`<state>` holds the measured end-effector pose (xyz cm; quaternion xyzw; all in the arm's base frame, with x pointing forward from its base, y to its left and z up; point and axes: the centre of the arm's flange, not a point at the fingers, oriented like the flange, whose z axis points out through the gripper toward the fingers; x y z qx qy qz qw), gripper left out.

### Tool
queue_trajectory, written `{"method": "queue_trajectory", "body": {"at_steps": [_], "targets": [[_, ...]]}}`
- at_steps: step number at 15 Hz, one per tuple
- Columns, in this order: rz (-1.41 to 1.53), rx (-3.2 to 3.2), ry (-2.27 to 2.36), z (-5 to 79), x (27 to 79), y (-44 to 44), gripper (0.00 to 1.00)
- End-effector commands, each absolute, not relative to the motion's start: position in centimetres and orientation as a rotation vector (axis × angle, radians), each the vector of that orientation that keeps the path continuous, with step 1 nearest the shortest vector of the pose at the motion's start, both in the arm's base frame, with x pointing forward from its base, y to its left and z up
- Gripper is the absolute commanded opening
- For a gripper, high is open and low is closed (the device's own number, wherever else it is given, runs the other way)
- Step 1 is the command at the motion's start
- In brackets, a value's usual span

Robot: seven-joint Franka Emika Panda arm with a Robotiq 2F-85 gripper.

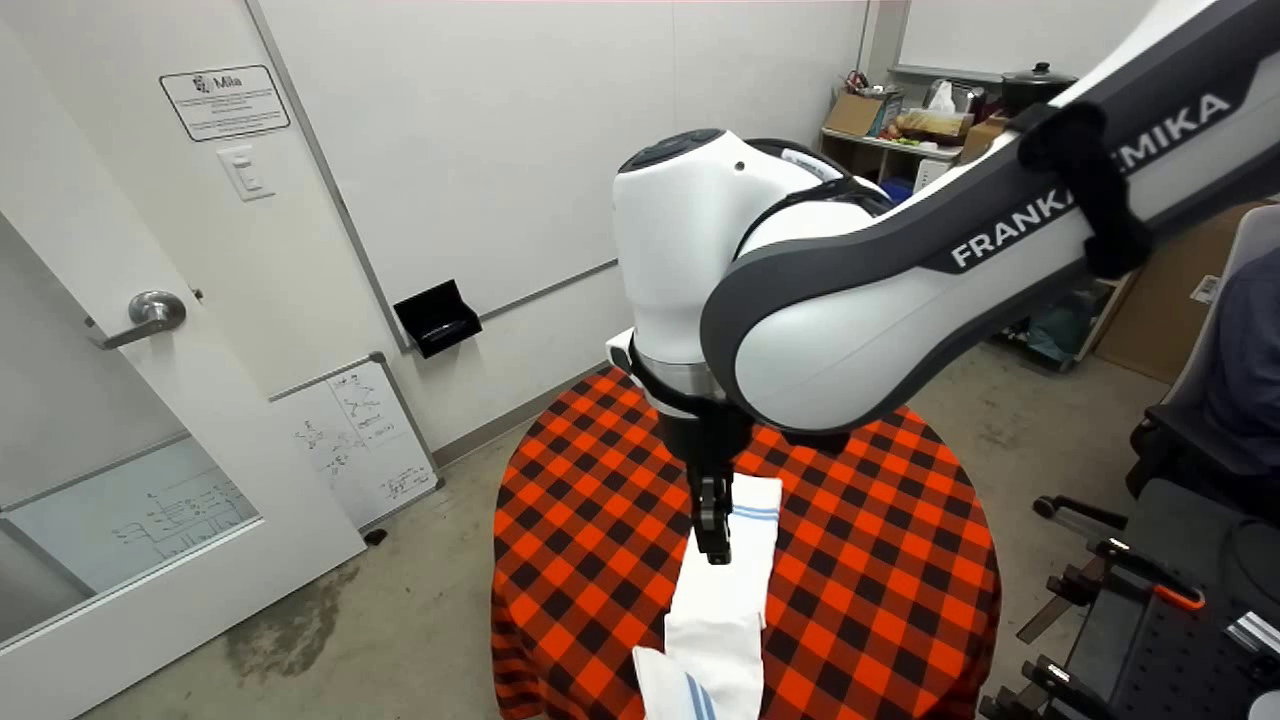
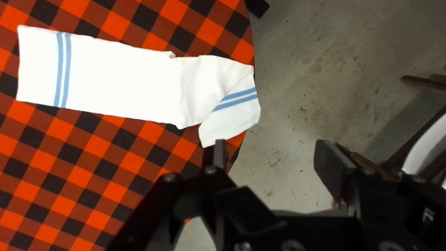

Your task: Unfold the towel and lay it out on the table.

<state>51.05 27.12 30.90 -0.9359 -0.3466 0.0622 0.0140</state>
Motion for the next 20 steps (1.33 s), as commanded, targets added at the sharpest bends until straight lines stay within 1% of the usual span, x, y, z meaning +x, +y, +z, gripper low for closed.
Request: {"method": "queue_trajectory", "body": {"at_steps": [1,2,6,10,14,20], "targets": [[0.214,-2.908,-1.111,31.6,50.3,27.0,0.97],[0.215,-2.908,-1.111,31.6,50.3,27.0,1.00],[0.203,-2.910,-1.116,31.7,50.6,26.6,1.00],[0.133,-2.918,-1.154,31.3,52.3,24.2,1.00],[0.073,-2.986,-1.129,30.1,55.8,18.2,1.00],[0.034,-3.076,-0.942,26.8,60.1,7.6,1.00]]}}
